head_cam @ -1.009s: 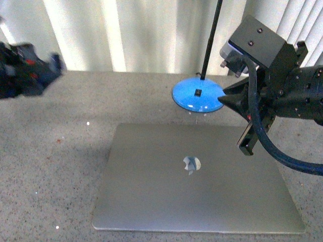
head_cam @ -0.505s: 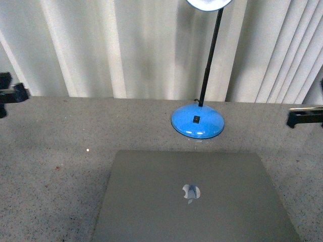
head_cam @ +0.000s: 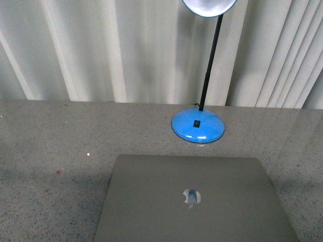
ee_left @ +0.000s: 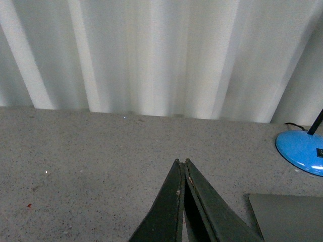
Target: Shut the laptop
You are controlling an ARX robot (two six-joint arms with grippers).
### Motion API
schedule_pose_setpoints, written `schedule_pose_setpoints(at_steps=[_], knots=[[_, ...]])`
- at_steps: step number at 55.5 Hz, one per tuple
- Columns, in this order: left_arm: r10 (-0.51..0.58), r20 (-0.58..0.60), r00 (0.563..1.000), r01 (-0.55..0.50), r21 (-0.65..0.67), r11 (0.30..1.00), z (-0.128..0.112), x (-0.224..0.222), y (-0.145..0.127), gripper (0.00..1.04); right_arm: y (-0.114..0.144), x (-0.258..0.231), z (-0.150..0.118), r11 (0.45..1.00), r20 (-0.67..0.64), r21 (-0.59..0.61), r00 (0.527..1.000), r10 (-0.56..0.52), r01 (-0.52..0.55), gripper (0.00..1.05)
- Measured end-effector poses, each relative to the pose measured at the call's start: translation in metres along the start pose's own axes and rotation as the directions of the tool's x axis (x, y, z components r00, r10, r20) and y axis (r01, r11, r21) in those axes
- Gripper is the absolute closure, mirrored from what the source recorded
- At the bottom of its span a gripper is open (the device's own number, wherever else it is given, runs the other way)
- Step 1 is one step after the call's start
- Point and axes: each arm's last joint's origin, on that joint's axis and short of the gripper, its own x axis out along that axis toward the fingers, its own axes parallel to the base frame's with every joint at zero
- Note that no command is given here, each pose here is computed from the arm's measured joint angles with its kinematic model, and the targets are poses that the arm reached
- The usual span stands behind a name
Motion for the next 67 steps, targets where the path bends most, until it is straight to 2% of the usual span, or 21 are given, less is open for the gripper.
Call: schedule_pose_setpoints(at_steps=[5, 12, 39, 67], knots=[[-0.003, -0.006, 1.000, 0.003, 0.000, 1.000, -0.001, -0.008, 0.000, 1.01, -0.006, -0.008, 0.006, 1.000, 0.003, 0.002, 1.000, 0.022, -0.022, 1.02], [-0.003, -0.002, 1.000, 0.003, 0.000, 1.000, 0.000, -0.018, 0.000, 1.01, -0.013, -0.019, 0.010, 1.000, 0.023, 0.005, 1.000, -0.008, 0.008, 1.02], [-0.003, 0.032, 0.999, 0.003, 0.000, 1.000, 0.011, -0.054, 0.000, 1.01, -0.012, -0.054, 0.014, 1.000, 0.036, 0.005, 0.999, -0.002, 0.002, 1.02], [-0.003, 0.040, 0.999, 0.003, 0.000, 1.000, 0.013, -0.070, 0.000, 1.01, -0.012, -0.068, 0.015, 1.000, 0.044, 0.005, 0.999, -0.003, 0.002, 1.02]])
